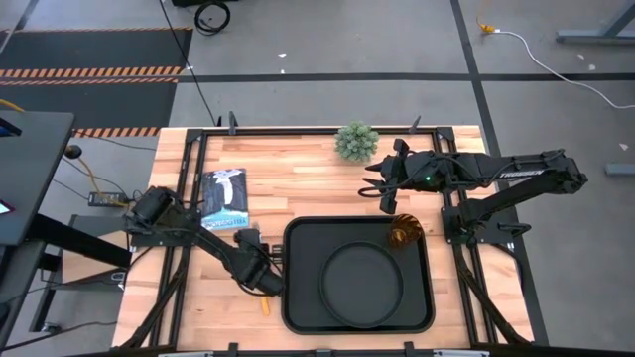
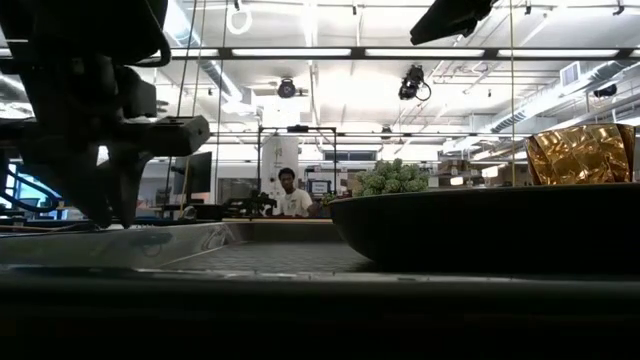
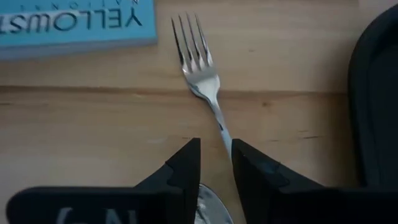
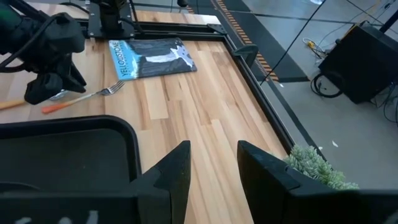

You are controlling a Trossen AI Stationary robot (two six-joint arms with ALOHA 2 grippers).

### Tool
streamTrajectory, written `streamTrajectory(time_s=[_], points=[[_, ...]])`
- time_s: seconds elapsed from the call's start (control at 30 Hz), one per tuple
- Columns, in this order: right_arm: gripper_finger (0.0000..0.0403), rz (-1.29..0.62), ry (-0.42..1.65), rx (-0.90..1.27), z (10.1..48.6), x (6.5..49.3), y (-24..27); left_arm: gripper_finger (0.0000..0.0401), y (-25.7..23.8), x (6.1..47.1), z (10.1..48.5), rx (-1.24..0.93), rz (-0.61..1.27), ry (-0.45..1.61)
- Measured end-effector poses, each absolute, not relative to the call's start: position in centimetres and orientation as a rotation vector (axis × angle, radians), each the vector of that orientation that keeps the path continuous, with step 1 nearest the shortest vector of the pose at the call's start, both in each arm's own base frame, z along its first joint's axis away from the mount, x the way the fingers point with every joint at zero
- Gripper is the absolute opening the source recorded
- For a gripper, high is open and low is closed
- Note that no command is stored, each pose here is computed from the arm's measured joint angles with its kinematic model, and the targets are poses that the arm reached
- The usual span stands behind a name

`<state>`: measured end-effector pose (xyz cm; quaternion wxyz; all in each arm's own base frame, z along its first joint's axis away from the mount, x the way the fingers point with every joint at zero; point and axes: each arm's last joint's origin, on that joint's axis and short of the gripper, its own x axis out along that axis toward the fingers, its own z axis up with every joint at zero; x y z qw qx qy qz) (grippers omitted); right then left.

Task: Pick and place plate/cup/fork/spoon on tray
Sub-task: Put the fork on the black tray to the left of the black plate

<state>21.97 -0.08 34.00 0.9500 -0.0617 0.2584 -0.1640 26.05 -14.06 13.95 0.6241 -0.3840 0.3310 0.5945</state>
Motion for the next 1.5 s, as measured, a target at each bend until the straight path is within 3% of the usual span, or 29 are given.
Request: streamTrajectory(time_s=[0.5, 0.8, 1.07, 1.5], points=[[0.0138, -0.332, 0.525, -0.123, 34.0, 22.0, -0.1, 0.0178, -14.4, 26.6, 15.6, -0.875, 1.389, 0.792], [0.0138, -0.333, 0.525, -0.120, 34.0, 22.0, -0.1, 0.0179, -12.5, 28.4, 15.3, -0.884, 1.357, 0.775], [0.0138, -0.294, 0.526, -0.106, 34.0, 22.0, 0.1, 0.0172, -10.4, 29.5, 13.9, -0.854, 1.402, 0.887], [0.0138, -0.288, 0.519, -0.106, 34.0, 22.0, 0.1, 0.0172, -11.0, 29.0, 13.9, -0.876, 1.424, 0.901]])
